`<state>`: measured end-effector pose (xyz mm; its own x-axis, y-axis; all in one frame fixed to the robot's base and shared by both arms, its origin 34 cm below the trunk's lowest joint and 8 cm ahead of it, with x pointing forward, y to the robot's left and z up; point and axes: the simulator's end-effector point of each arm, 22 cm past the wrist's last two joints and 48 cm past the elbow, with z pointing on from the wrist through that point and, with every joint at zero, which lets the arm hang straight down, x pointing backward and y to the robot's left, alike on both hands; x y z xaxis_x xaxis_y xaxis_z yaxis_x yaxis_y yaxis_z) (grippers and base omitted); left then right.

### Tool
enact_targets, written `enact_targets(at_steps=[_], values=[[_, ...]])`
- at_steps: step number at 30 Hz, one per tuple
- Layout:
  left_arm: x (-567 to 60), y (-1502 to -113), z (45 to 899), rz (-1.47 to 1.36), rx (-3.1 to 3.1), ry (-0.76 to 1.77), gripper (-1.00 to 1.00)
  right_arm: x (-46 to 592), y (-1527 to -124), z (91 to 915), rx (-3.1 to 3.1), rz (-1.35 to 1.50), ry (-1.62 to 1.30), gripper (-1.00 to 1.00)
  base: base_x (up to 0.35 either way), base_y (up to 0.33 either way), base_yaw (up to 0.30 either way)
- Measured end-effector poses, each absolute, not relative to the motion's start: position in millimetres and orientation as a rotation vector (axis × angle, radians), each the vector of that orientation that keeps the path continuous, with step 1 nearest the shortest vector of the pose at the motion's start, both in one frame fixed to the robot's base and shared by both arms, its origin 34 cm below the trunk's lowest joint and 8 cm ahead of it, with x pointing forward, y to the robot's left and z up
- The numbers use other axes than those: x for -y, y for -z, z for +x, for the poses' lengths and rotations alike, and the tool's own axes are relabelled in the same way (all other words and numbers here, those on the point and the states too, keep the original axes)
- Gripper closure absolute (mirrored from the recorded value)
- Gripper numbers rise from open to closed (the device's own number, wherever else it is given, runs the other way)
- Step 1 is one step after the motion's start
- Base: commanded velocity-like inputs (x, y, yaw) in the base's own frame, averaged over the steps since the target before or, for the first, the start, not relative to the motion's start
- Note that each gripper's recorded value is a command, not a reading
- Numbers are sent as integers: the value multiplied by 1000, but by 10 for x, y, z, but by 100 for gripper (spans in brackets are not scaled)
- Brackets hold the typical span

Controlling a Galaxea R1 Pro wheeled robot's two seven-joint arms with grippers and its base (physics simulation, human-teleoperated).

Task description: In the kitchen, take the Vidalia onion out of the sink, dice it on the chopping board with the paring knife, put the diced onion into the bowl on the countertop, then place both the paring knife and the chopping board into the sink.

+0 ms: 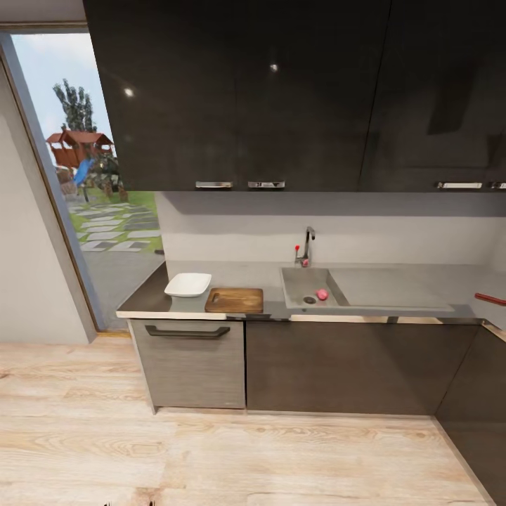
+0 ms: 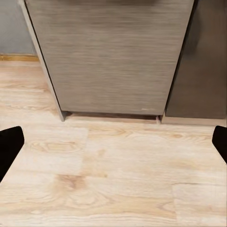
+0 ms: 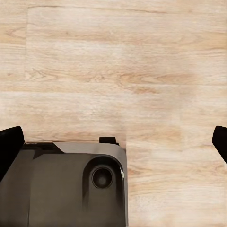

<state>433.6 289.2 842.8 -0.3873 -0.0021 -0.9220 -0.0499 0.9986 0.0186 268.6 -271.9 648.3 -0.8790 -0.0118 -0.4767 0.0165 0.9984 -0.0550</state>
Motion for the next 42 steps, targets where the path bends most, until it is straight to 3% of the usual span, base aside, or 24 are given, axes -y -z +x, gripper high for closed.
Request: enact_targets(at_steps=[11, 42], values=[[-2986, -8801, 4064, -92, -1906, -59, -100, 2719, -6483, 2687, -2643, 3, 78, -100, 0, 0, 0], [-3069, -8114, 3522, -123, -2087, -86, -100, 2719, -6483, 2687, -2643, 3, 78, -100, 0, 0, 0]])
